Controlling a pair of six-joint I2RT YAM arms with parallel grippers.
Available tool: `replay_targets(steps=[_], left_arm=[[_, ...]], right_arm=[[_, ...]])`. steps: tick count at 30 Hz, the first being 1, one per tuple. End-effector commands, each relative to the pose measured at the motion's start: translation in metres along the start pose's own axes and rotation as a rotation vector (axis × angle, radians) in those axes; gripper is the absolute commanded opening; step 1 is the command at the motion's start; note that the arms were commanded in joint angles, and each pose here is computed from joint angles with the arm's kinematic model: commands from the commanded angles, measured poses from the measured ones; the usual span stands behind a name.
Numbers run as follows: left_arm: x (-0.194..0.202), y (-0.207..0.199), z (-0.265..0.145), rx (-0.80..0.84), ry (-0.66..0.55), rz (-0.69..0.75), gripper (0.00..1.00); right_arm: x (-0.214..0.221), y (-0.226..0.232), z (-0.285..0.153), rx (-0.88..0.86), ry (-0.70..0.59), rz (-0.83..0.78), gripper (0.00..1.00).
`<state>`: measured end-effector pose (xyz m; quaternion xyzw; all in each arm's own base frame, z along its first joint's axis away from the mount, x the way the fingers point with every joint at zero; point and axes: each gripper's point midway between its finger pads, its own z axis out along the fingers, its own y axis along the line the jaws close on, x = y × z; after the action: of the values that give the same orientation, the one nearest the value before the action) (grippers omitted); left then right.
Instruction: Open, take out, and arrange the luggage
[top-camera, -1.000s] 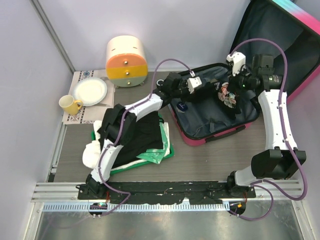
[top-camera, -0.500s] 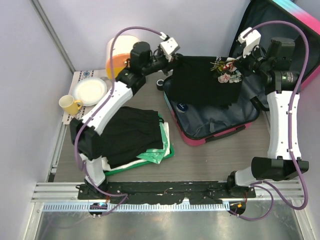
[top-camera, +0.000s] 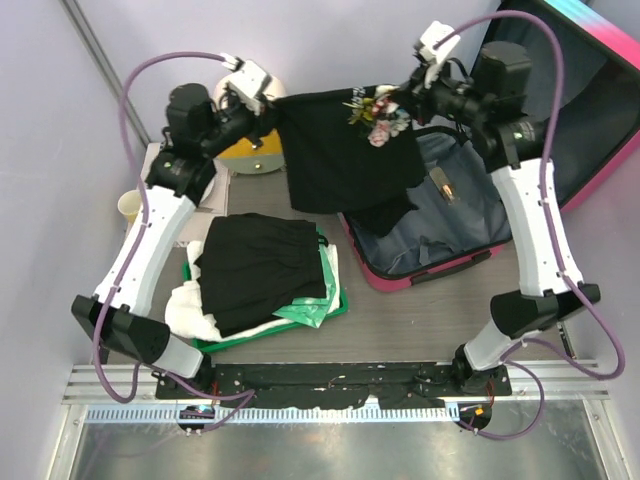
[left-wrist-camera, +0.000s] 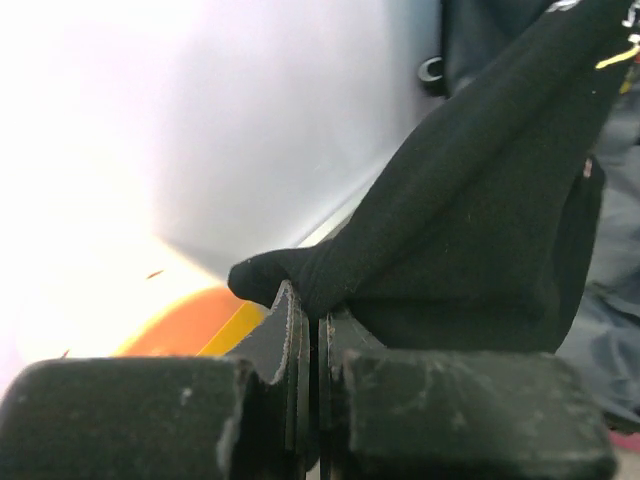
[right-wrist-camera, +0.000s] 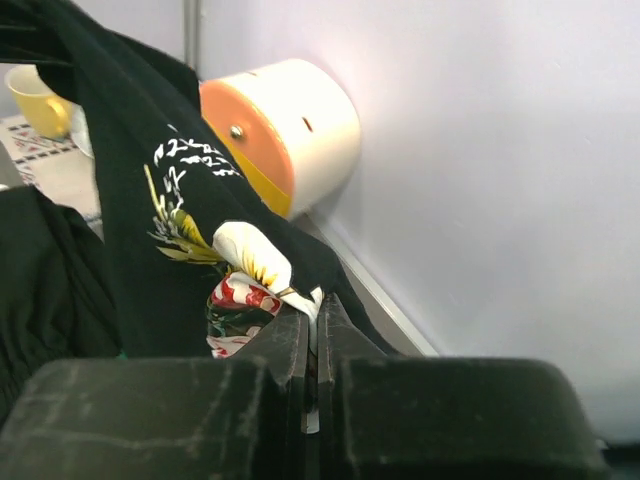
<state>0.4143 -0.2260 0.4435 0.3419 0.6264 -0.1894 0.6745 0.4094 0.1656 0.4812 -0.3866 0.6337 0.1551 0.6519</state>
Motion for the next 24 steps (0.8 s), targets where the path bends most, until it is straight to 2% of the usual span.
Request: replay_targets(steps=[1, 5, 16, 24], left_arm=[[-0.041, 0.050, -0.059, -0.192, -0.053, 0.028, 0.00], [-0.058, 0.051, -0.094, -0.228, -0.055, 0.078, 0.00], [-0.107, 0.072, -0.207, -0.590, -0.066, 0.258, 0.00], [-0.142, 0.051, -0.277, -0.687, -0.129, 0.321, 0.00]], right_arm=[[-0.065, -0.003, 0.014, 0.061, -0.158, -0.062, 0.01], [-0.090, 0.020, 0.021, 0.002, -0.223, -0.071, 0.01], [-0.160, 0.103, 0.021, -0.197, -0.423, -0.052, 0.01], [-0.196, 0.168, 0.001, -0.320, -0.493, -0.029, 0.01]])
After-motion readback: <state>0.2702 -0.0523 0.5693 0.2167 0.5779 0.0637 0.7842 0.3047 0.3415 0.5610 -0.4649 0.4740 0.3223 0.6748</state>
